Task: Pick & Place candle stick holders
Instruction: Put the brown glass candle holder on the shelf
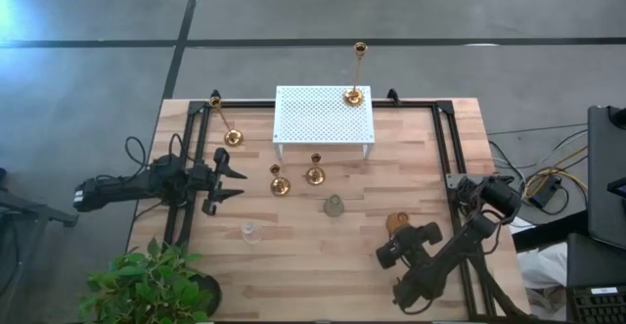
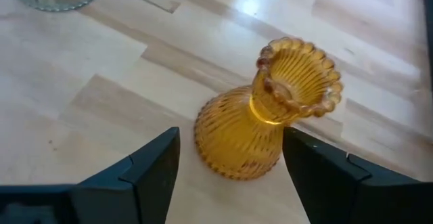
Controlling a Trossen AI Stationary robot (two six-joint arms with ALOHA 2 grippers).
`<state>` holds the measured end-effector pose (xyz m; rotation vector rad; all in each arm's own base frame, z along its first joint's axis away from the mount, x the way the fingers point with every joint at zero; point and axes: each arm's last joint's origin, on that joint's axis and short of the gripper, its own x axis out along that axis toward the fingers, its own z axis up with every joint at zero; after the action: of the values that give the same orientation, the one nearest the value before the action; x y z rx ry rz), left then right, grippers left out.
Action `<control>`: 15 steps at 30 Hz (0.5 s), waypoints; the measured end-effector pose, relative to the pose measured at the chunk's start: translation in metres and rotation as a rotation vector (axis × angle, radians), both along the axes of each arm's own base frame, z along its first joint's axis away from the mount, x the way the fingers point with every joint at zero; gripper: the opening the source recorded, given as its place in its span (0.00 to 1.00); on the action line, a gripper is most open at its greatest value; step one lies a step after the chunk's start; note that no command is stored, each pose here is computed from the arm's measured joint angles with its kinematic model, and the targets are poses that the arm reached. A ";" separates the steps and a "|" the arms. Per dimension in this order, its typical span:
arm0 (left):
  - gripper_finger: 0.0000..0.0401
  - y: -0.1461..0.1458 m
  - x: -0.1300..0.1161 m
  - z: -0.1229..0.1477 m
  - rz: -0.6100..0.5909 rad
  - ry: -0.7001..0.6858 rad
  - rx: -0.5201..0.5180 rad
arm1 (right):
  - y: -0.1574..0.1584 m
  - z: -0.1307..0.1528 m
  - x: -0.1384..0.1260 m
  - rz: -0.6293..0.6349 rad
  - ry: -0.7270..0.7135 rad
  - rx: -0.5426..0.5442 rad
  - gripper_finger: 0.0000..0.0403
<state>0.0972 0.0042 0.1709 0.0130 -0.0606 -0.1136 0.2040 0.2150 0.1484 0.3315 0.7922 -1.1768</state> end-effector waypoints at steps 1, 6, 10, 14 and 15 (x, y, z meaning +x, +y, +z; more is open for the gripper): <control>0.47 0.000 0.000 0.000 0.000 0.000 0.000 | -0.001 0.001 0.000 -0.001 0.003 -0.004 0.61; 0.47 0.000 0.000 0.000 0.000 0.000 0.000 | -0.003 0.012 -0.002 0.006 -0.011 0.018 0.62; 0.47 0.000 0.000 0.000 0.000 0.000 0.000 | -0.006 0.020 -0.004 0.023 -0.040 0.010 0.67; 0.47 0.000 0.000 0.000 -0.001 0.000 0.000 | -0.009 0.017 -0.006 0.020 -0.029 -0.007 0.70; 0.47 0.000 0.000 0.000 -0.001 0.000 0.000 | -0.009 0.016 -0.006 0.020 -0.027 -0.009 0.71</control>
<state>0.0972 0.0041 0.1710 0.0130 -0.0610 -0.1143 0.1984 0.2062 0.1646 0.3303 0.7651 -1.1545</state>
